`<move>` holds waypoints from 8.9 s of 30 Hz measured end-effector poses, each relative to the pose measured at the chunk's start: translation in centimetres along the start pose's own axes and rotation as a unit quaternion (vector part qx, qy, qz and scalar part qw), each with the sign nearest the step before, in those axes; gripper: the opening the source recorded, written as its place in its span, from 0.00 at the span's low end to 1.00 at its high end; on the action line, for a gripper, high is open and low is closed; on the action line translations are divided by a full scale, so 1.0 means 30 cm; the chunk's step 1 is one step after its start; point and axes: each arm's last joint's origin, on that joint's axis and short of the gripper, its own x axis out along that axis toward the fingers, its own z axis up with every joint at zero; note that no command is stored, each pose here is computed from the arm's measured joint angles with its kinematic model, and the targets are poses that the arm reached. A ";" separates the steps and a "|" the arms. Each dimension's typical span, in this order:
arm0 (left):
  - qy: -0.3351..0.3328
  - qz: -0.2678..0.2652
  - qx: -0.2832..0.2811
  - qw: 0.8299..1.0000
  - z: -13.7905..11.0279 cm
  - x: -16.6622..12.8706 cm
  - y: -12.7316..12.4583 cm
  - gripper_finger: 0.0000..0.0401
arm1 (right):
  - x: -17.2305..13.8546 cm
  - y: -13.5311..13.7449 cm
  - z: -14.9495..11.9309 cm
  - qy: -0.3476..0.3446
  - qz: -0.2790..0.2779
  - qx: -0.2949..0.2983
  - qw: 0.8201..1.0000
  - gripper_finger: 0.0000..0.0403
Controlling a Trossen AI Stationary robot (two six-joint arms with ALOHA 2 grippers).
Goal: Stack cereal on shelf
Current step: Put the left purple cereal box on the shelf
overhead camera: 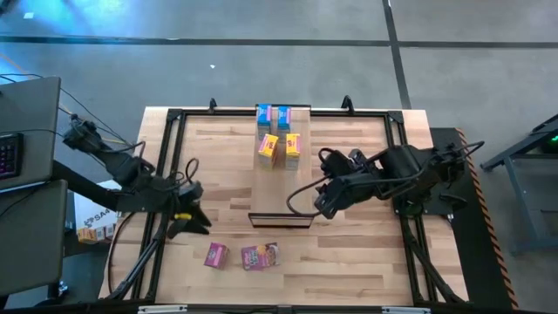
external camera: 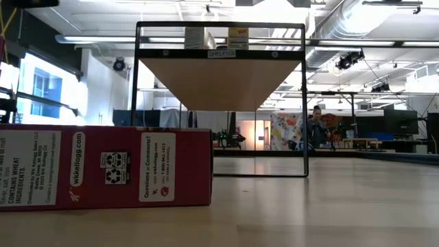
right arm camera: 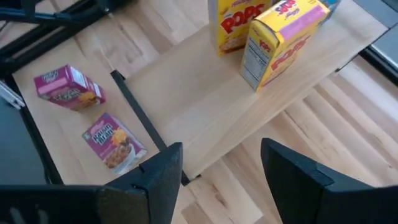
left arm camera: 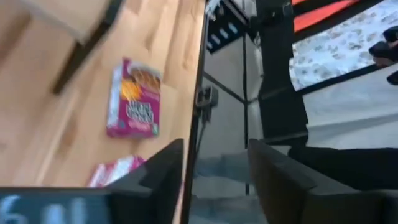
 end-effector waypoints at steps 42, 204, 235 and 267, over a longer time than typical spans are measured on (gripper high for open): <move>0.014 0.351 -0.293 0.889 -0.158 0.377 -0.161 0.69 | 0.081 -0.329 -0.473 0.055 0.042 0.089 0.994 0.52; -0.242 0.166 -0.224 0.929 -0.025 0.260 -0.106 0.00 | 0.080 -0.315 -0.433 -0.094 0.031 0.153 0.983 0.52; -0.238 0.158 -0.175 0.942 0.229 0.373 0.017 0.00 | 0.079 -0.315 -0.432 -0.102 0.027 0.142 0.984 0.52; -0.273 0.032 0.073 0.959 0.221 0.046 -0.138 0.00 | 0.072 -0.270 -0.417 -0.078 0.103 0.095 0.987 0.52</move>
